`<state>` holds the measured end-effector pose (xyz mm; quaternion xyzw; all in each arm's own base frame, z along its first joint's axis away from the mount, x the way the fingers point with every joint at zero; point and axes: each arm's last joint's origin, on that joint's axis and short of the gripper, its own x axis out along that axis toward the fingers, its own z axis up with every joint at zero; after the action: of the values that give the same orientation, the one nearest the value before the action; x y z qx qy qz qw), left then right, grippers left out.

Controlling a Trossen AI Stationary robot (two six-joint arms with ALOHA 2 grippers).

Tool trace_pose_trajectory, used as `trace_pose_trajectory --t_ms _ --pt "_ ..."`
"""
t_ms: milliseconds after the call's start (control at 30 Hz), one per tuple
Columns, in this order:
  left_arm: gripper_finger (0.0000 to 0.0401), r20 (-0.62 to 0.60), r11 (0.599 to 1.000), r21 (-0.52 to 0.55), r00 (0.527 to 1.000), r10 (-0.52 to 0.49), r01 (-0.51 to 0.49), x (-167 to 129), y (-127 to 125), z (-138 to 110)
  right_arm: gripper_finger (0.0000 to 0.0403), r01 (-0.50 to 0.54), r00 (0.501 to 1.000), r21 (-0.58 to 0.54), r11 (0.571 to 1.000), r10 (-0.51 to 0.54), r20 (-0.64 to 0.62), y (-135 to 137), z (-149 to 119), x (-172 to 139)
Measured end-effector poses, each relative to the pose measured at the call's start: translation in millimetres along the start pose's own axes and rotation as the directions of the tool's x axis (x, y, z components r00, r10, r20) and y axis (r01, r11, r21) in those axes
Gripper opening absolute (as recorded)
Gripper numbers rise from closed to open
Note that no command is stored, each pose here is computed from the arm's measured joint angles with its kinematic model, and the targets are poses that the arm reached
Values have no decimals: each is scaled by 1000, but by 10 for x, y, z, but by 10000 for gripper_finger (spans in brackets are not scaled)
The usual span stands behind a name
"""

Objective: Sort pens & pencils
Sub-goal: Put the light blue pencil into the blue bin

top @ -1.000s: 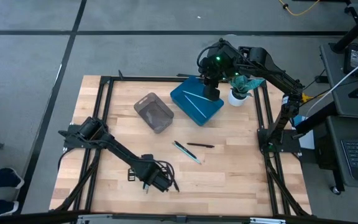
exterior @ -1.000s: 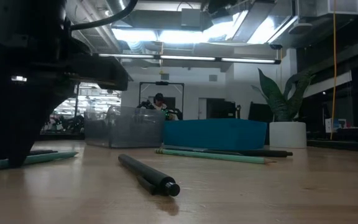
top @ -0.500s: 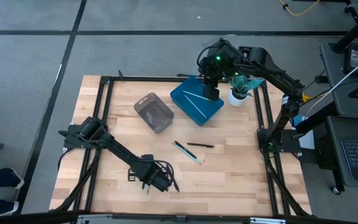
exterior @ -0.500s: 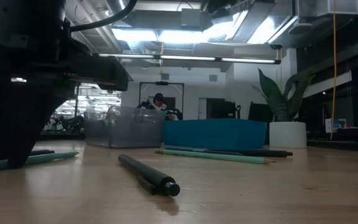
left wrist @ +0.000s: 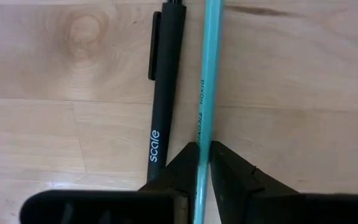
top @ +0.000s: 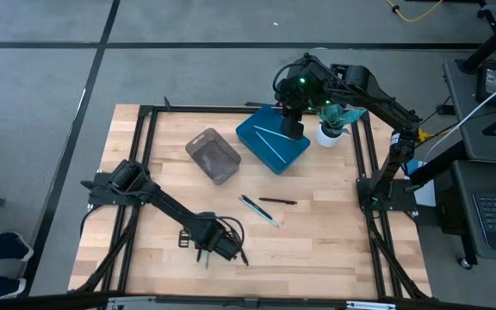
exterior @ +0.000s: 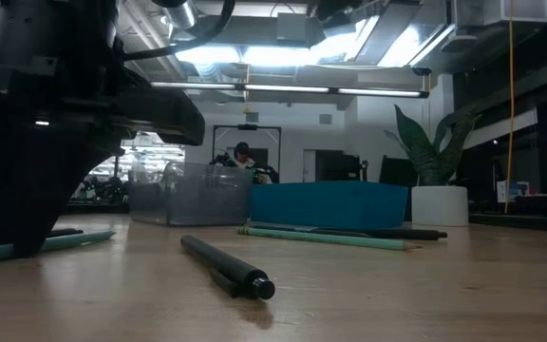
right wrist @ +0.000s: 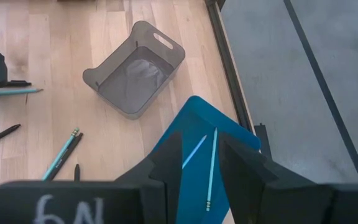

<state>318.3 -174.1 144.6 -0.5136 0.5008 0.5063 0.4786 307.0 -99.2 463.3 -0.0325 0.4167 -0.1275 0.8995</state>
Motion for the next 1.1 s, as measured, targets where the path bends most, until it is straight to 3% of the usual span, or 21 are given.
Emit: trace_pose_trajectory --t_ms 333,500,1100 --pt "29 12 1000 3 1000 -19 19 -4 -10 -12 104 3 1000 1 1000 -3 15 -2 14 0" --pt "34 49 997 3 995 -83 83 -39 -70 -20 104 5 1000 2 1000 -5 24 -4 23 -1" --pt "29 40 996 4 996 -85 85 -42 -73 -29 104 5 1000 23 1000 -6 25 -5 24 0"
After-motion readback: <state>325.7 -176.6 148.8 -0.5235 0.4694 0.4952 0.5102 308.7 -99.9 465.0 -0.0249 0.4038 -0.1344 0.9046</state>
